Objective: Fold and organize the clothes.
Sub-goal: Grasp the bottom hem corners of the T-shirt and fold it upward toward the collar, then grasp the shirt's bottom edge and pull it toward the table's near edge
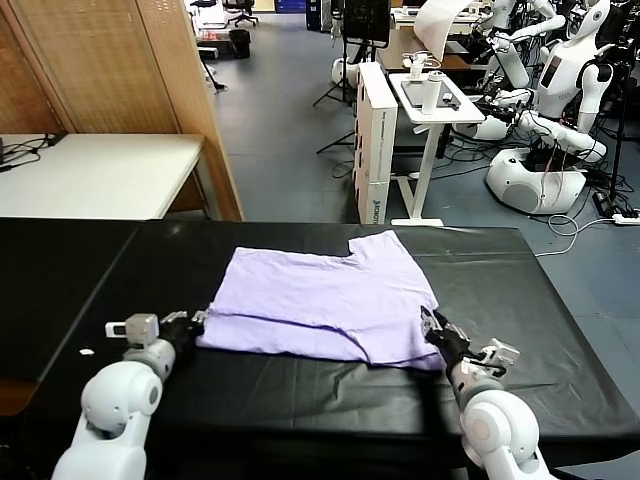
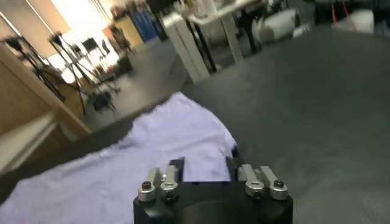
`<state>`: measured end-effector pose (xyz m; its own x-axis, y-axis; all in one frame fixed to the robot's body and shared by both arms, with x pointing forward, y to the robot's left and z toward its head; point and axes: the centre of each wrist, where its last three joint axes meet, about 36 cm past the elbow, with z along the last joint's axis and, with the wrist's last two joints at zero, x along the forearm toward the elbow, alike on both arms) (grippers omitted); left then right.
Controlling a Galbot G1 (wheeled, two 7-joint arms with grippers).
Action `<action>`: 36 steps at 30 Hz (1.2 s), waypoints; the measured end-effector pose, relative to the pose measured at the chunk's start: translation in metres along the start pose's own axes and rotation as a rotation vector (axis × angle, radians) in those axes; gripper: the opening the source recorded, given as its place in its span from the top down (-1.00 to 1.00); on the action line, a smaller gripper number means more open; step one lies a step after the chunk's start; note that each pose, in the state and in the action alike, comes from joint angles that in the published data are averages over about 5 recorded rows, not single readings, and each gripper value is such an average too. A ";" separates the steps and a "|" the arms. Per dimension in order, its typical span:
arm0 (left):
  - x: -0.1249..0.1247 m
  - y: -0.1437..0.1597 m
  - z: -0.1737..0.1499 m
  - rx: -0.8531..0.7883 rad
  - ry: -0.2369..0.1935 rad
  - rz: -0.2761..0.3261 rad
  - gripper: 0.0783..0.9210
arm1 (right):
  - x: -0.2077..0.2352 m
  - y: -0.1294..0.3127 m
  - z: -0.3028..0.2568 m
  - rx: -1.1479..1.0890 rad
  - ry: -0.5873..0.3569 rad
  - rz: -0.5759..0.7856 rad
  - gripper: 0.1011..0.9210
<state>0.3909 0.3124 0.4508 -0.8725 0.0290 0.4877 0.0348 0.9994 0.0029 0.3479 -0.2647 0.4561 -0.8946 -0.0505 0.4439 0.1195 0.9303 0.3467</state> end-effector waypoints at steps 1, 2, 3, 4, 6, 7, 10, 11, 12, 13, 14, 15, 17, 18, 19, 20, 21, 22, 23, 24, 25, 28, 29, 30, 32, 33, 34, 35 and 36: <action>0.003 0.001 0.001 -0.008 0.001 -0.003 -0.54 | 0.004 -0.001 -0.001 0.023 0.000 -0.001 -0.96; 0.005 0.001 0.002 -0.012 0.003 -0.005 -0.69 | 0.008 -0.002 -0.001 0.048 0.001 -0.001 -0.96; 0.008 0.002 0.004 -0.013 0.005 -0.007 -0.79 | 0.013 -0.003 -0.001 0.075 0.002 -0.002 -0.96; 0.011 0.002 0.005 -0.013 0.007 -0.008 -0.85 | 0.018 -0.004 -0.001 0.101 0.004 -0.002 -0.96; 0.017 0.003 0.009 -0.011 0.011 -0.009 -0.94 | 0.028 -0.005 0.003 0.161 0.009 -0.002 -0.97; 0.020 0.003 0.011 -0.010 0.012 -0.008 -0.95 | 0.032 -0.006 0.006 0.189 0.013 -0.001 -0.97; 0.028 0.002 0.020 -0.003 0.015 -0.006 -0.96 | 0.041 -0.008 0.017 0.262 0.034 0.004 -0.97; 0.030 0.001 0.024 -0.001 0.017 -0.005 -0.97 | 0.043 -0.008 0.020 0.281 0.042 0.005 -0.97; 0.031 0.000 0.028 0.002 0.019 -0.006 -0.97 | 0.044 -0.009 0.024 0.299 0.050 0.006 -0.97; 0.032 -0.001 0.032 0.005 0.021 -0.007 -0.97 | 0.045 -0.009 0.026 0.315 0.057 0.007 -0.97; 0.033 -0.002 0.036 0.007 0.023 -0.008 -0.97 | 0.045 -0.010 0.029 0.329 0.064 0.008 -0.97; 0.033 -0.003 0.039 0.010 0.024 -0.010 -0.97 | 0.044 -0.010 0.031 0.339 0.071 0.007 -0.97; 0.033 -0.004 0.044 0.016 0.027 -0.016 -0.97 | 0.043 -0.011 0.035 0.354 0.083 0.004 -0.97; 0.032 -0.005 0.046 0.019 0.029 -0.020 -0.97 | 0.042 -0.011 0.037 0.358 0.088 0.002 -0.97; 0.032 -0.005 0.048 0.022 0.031 -0.024 -0.97 | 0.041 -0.011 0.038 0.362 0.092 -0.001 -0.97; 0.032 -0.005 0.049 0.024 0.032 -0.027 -0.97 | 0.040 -0.011 0.039 0.365 0.095 -0.004 -0.97; 0.032 -0.005 0.050 0.026 0.034 -0.030 -0.97 | 0.039 -0.010 0.040 0.367 0.098 -0.008 -0.97; 0.032 -0.006 0.051 0.028 0.036 -0.031 -0.97 | 0.038 -0.010 0.041 0.369 0.100 -0.011 -0.97; 0.033 -0.006 0.051 0.030 0.036 -0.031 -0.97 | 0.037 -0.009 0.042 0.371 0.103 -0.014 -0.97; 0.033 -0.006 0.051 0.032 0.036 -0.031 -0.97 | 0.037 -0.008 0.043 0.372 0.105 -0.017 -0.97; 0.034 -0.007 0.051 0.034 0.035 -0.031 -0.97 | 0.036 -0.008 0.044 0.373 0.107 -0.018 -0.97; 0.037 -0.008 0.049 0.038 0.032 -0.031 -0.97 | 0.035 -0.007 0.048 0.375 0.110 -0.023 -0.97; 0.037 -0.008 0.049 0.039 0.031 -0.031 -0.97 | 0.035 -0.007 0.049 0.375 0.111 -0.024 -0.97; 0.038 -0.008 0.049 0.040 0.031 -0.031 -0.97 | 0.035 -0.006 0.050 0.376 0.111 -0.025 -0.96; 0.037 -0.007 0.049 0.041 0.031 -0.031 -0.97 | 0.035 -0.005 0.052 0.377 0.113 -0.027 -0.92; 0.037 -0.007 0.049 0.041 0.032 -0.031 -0.97 | 0.035 -0.005 0.052 0.378 0.113 -0.028 -0.88; 0.037 -0.007 0.050 0.042 0.034 -0.031 -0.97 | 0.035 -0.005 0.052 0.379 0.114 -0.028 -0.83; 0.037 -0.007 0.051 0.043 0.036 -0.031 -0.96 | 0.035 -0.005 0.052 0.380 0.113 -0.028 -0.79; 0.037 -0.007 0.051 0.043 0.038 -0.031 -0.95 | 0.035 -0.005 0.052 0.381 0.113 -0.028 -0.75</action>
<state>0.3338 0.3072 0.4239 -0.8537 -0.0018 0.5207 -0.0136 0.9997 -0.0189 0.2933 -0.2524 0.4266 -0.8396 -0.0978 0.5343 -0.0915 0.9951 0.0385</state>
